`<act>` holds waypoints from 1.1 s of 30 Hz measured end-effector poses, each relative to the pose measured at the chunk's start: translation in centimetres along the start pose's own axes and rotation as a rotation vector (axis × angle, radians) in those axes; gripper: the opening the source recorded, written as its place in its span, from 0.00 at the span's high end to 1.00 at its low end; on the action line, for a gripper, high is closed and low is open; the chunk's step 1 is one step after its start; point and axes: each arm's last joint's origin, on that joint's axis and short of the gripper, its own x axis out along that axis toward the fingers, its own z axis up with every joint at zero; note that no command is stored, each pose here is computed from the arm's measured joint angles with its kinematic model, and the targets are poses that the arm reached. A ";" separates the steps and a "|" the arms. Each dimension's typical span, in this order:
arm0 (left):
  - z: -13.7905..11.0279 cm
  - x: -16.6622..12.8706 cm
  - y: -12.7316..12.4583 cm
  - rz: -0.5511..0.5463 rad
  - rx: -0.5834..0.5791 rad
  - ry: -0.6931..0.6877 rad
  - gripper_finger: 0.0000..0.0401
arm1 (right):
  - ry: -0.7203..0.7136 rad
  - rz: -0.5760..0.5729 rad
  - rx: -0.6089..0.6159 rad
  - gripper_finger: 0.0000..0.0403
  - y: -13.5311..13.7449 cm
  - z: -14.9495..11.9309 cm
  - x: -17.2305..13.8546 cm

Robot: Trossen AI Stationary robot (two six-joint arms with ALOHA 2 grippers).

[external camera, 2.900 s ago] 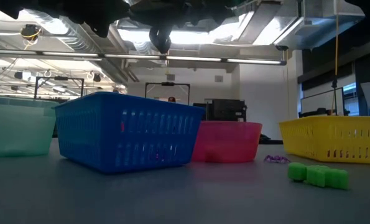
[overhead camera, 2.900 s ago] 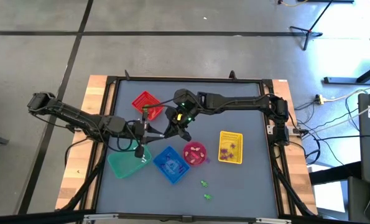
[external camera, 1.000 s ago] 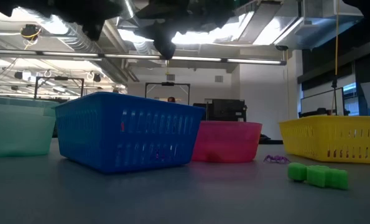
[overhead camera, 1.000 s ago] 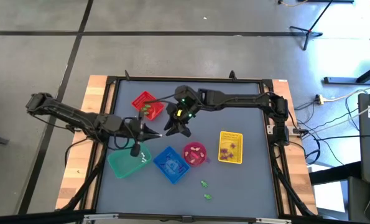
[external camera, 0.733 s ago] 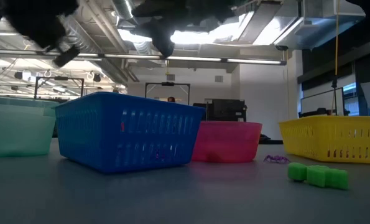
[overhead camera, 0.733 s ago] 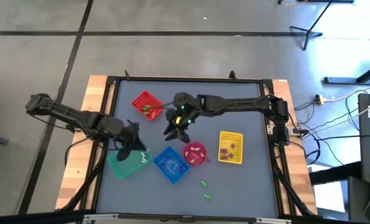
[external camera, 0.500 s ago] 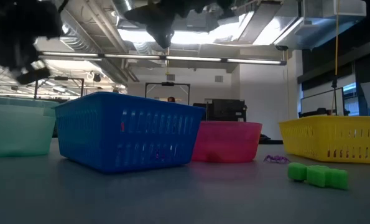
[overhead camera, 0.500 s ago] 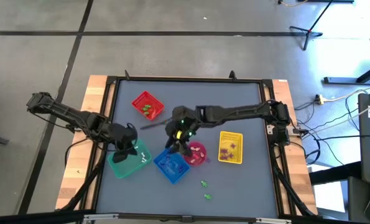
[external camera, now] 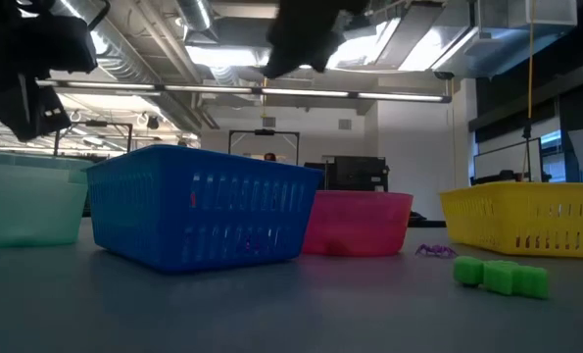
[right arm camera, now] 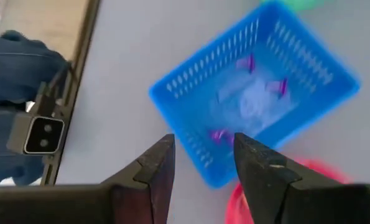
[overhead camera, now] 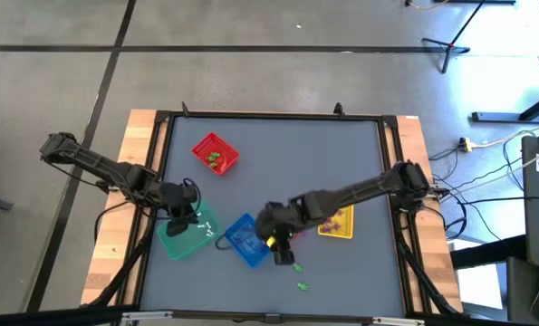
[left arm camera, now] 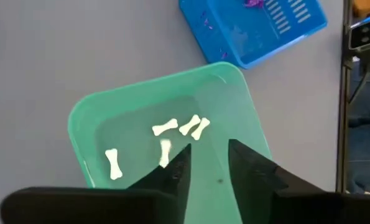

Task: Sort Halloween decoration
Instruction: Put the white bone toy into the green bin, then put the green skeleton toy into the red bin

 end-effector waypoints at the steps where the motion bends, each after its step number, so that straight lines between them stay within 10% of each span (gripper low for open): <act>1: 0.0 0.0 0.0 0.002 0.000 0.002 0.76 | 0.018 -0.016 0.020 0.59 0.6 -0.3 0.1; 17: 0.1 0.0 0.0 -0.002 0.002 -0.004 0.68 | 0.058 -0.266 0.397 0.59 8.8 -5.5 2.0; 33: 0.1 0.0 -0.1 -0.003 0.003 -0.004 0.67 | 0.011 -0.373 0.591 0.59 10.1 -11.6 5.7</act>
